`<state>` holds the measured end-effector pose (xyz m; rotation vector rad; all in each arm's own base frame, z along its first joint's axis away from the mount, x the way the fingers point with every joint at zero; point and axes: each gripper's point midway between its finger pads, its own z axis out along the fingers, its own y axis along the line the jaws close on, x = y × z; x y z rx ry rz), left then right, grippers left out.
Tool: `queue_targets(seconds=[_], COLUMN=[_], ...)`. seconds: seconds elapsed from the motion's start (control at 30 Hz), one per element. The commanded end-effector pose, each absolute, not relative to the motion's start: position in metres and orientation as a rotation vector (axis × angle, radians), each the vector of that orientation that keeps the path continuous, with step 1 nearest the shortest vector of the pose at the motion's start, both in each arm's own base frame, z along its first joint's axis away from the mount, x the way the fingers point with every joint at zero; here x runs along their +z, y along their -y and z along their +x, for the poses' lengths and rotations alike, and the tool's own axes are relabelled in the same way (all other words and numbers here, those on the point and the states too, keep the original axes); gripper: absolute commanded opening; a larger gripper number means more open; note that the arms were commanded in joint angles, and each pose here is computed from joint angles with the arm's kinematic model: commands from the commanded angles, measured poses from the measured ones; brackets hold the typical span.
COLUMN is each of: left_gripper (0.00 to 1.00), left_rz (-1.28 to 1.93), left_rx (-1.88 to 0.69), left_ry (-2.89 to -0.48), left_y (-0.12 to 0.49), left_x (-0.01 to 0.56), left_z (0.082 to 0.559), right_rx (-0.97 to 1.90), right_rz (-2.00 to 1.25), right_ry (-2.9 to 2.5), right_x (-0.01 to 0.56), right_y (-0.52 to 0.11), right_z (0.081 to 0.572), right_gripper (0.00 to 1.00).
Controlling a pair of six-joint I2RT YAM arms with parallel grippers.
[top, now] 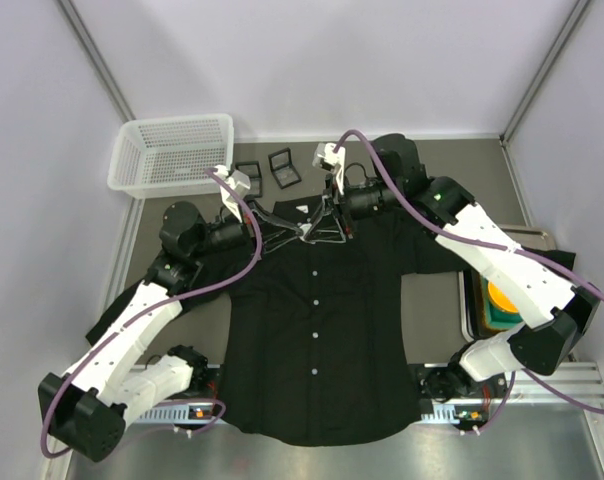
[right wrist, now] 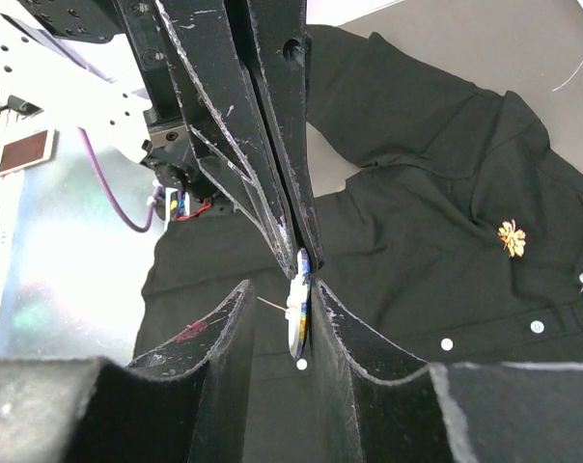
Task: Pin the brooch onto the clothing
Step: Open the brooch.
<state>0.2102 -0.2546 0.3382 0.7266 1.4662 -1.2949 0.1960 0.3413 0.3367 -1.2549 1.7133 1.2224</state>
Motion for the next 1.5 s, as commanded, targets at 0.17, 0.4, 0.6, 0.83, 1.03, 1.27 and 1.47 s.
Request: queue_targets(seconds=[0.17,0.4,0.6,0.83,1.03,1.27,1.47], left_gripper=[0.00,0.00,0.00,0.00,0.00,0.00,0.00], left_rz=[0.735,0.745,0.816,0.862,0.867,0.900,0.912], left_rx=[-1.288,-1.289,-1.221,-1.137,-1.133,-1.155,-1.140], left_ry=[-1.338,-1.333,-1.316,-1.320,-1.317,-1.278,-1.245], left_y=[0.255,0.255,0.252,0.246,0.246,0.249,0.248], left_x=[0.377,0.378,0.369,0.359,0.358,0.361,0.365], left_z=[0.208,0.206,0.201,0.201,0.203,0.197,0.197], right_rx=[1.198,1.171,1.146,1.273,1.380,1.352,1.253], right_rz=[-1.305,-1.304,-1.302,-1.253,-1.317,-1.278,-1.222], right_ry=[-1.749,-1.773,-1.747,-1.692,-1.578,-1.612,-1.684], right_x=[0.321,0.313,0.325,0.354,0.375,0.372,0.359], right_y=[-0.345,-0.346,-0.343,-0.324,-0.317,-0.322,-0.332], right_z=[0.185,0.190,0.194,0.201,0.179,0.192,0.212], right_gripper=[0.29,0.30,0.41,0.61,0.74,0.63,0.46])
